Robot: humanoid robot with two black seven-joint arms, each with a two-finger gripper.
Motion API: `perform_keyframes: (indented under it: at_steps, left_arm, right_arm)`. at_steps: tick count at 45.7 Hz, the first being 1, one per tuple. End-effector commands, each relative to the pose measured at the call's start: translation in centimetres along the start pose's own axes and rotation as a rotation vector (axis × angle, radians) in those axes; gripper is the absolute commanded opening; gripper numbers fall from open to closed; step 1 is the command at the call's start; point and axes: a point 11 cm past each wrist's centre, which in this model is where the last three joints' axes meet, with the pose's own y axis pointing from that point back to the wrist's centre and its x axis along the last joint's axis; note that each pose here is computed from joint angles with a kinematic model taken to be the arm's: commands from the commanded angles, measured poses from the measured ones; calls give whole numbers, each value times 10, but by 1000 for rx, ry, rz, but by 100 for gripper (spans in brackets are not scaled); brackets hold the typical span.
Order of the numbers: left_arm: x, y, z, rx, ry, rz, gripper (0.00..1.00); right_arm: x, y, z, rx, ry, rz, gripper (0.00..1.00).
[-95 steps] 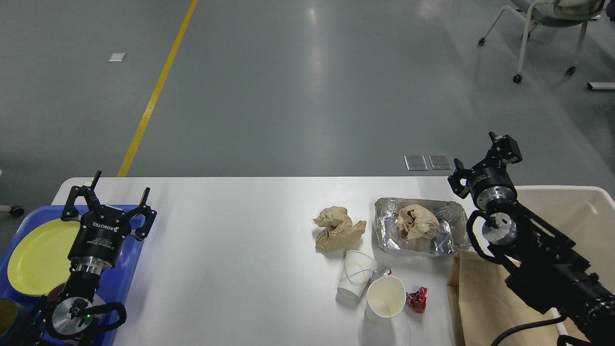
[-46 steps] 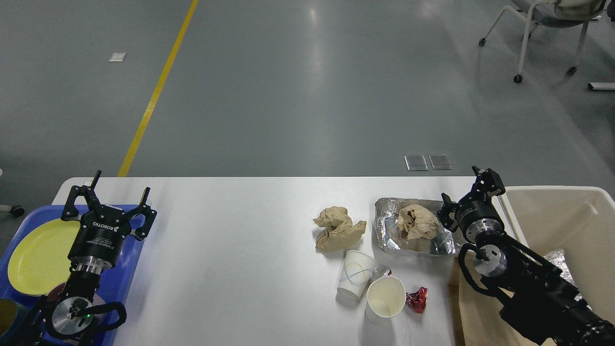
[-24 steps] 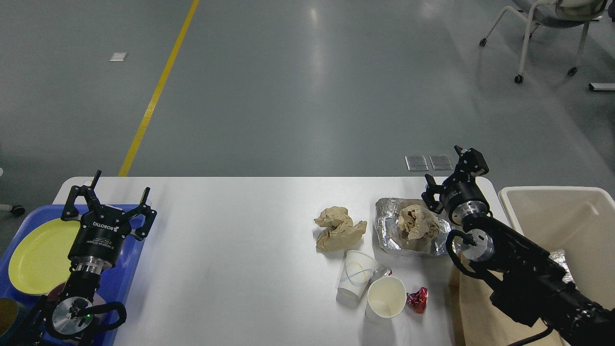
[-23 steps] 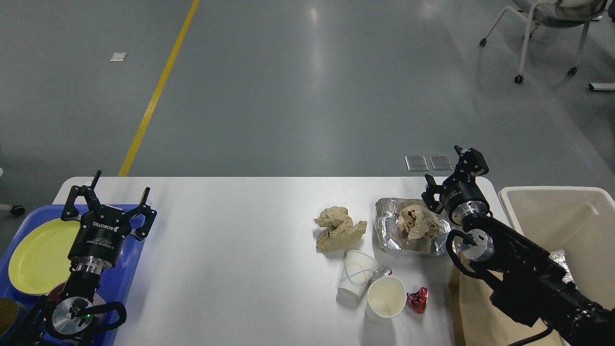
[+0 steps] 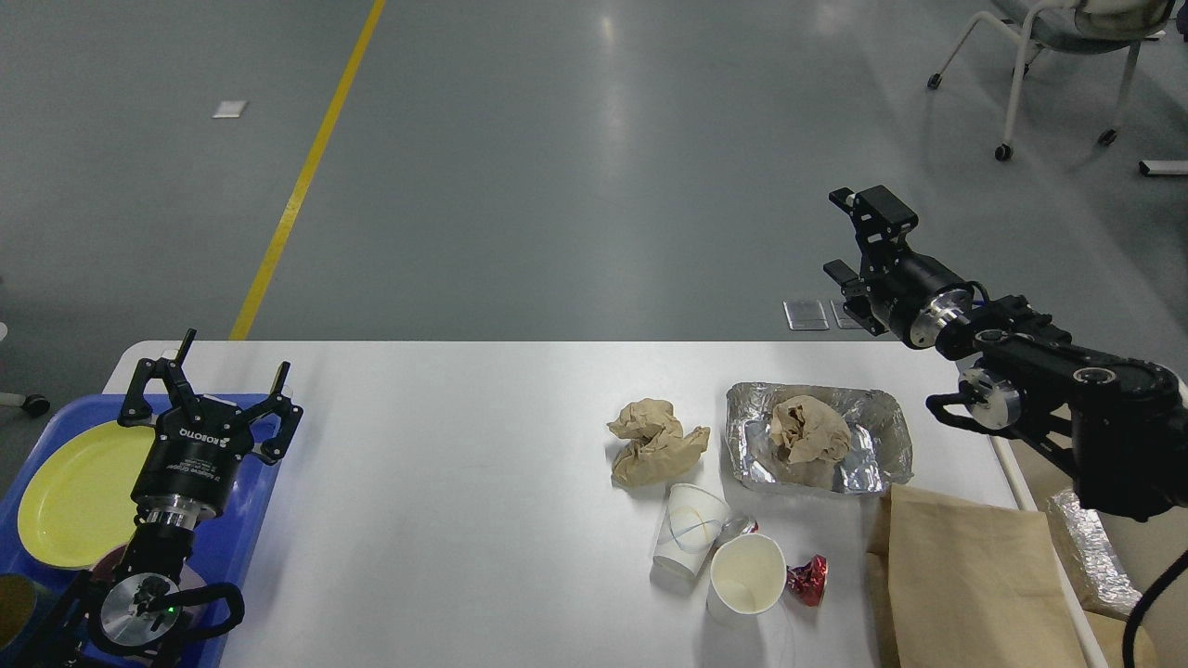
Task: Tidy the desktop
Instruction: 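Raise the right gripper and swing it toward the bin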
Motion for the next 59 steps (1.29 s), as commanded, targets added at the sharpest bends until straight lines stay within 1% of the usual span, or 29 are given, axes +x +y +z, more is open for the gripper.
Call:
perform_keyframes:
  at_steps: [1, 5, 9, 14, 18, 21, 25, 29, 32, 35, 37, 42, 50, 55, 59]
  left_arm:
    - [0, 0, 0, 0, 0, 0, 96]
    - [0, 0, 0, 0, 0, 0, 96]
    - [0, 0, 0, 0, 0, 0, 96]
    - [0, 0, 0, 0, 0, 0, 96]
    - [0, 0, 0, 0, 0, 0, 96]
    - [0, 0, 0, 0, 0, 0, 96]
    - [0, 0, 0, -2, 0, 0, 96]
    - [0, 0, 0, -2, 0, 0, 96]
    - [0, 0, 0, -2, 0, 0, 96]
    - [0, 0, 0, -2, 0, 0, 96]
    - [0, 0, 0, -2, 0, 0, 96]
    - [0, 0, 0, 0, 0, 0, 96]
    - [0, 0, 0, 1, 0, 0, 96]
    - [0, -1, 0, 1, 0, -1, 96]
    - [0, 0, 0, 1, 0, 0, 96]
  right_arm:
    - [7, 2, -20, -115, 251, -164, 100]
    - [0, 8, -43, -179, 300, -313, 100]
    - [-6, 19, -85, -220, 331, -471, 100]
    - [-16, 36, -136, -323, 442, -653, 100]
    - [-30, 52, -164, -428, 536, -748, 100]
    - [-44, 62, -176, -511, 616, -790, 100]
    - [-50, 79, -180, -656, 714, -783, 100]
    - [-51, 106, -177, -859, 827, -745, 100]
    - [-54, 124, -184, -951, 893, -716, 100]
    - [-61, 142, -195, -963, 887, -710, 100]
    - [-63, 149, -195, -971, 880, -716, 100]
    - [-62, 161, -184, -1021, 858, -731, 100]
    - [-58, 171, -184, -1034, 838, -731, 100]
    - [-46, 174, -182, -1054, 819, -703, 100]
    - [-27, 182, -172, -1090, 767, -671, 100]
